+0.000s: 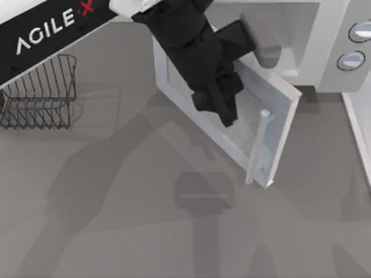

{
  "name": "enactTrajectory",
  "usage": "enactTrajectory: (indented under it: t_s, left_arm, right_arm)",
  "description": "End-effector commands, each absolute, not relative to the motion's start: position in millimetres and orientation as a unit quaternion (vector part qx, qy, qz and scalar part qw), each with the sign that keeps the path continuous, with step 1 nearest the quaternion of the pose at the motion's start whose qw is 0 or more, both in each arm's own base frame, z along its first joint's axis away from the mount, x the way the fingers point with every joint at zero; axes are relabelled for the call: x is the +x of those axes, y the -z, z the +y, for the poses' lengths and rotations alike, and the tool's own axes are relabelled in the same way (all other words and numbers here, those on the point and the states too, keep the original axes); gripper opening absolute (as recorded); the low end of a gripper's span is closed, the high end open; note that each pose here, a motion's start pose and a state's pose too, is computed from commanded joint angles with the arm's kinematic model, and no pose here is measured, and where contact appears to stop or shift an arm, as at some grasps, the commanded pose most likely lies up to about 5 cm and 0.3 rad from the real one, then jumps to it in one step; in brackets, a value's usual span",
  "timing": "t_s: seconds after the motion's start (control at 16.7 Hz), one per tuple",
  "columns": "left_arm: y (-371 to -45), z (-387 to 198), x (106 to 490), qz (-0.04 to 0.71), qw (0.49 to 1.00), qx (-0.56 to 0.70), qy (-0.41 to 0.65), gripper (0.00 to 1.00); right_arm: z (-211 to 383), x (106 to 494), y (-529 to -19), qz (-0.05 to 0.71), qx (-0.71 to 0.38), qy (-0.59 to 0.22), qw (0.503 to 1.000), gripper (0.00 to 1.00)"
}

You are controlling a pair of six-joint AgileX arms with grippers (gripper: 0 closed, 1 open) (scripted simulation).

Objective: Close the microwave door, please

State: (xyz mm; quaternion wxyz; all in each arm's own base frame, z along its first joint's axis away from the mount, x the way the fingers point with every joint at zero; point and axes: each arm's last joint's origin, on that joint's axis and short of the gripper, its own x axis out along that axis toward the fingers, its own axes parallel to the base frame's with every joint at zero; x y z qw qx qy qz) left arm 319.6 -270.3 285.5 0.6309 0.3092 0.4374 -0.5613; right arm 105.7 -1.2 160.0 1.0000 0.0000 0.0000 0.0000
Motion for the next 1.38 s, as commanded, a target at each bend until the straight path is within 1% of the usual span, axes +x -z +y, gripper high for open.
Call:
enactTrajectory:
  t_s: [0.18,0.3,0.72,1.08,1.2,1.38]
  left_arm:
    - [-302.8,-270.8,320.2,0.396,0.656,0.315,0.56,0.0]
    - [-308.7,-269.8,321.4,0.381,0.665,0.317,0.558,0.0]
    - [-304.6,-273.7,319.8,0.391,0.655,0.319,0.563,0.0]
    - [-284.2,-286.1,317.1,0.439,0.625,0.312,0.564,0.0]
    - [-288.0,-289.1,317.9,0.431,0.633,0.312,0.562,0.0]
    - [-303.5,-290.0,320.0,0.394,0.657,0.316,0.56,0.0]
  right_arm:
    - [-1.2,105.7,-160.0,0.0,0.0,0.0,1.0,1.0]
    - [-1.2,105.7,-160.0,0.0,0.0,0.0,1.0,1.0]
    - [-1.2,105.7,-160.0,0.0,0.0,0.0,1.0,1.0]
    - [-1.2,105.7,-160.0,0.0,0.0,0.0,1.0,1.0]
    - [-1.2,105.7,-160.0,0.0,0.0,0.0,1.0,1.0]
    - [-1.2,105.7,-160.0,0.0,0.0,0.0,1.0,1.0]
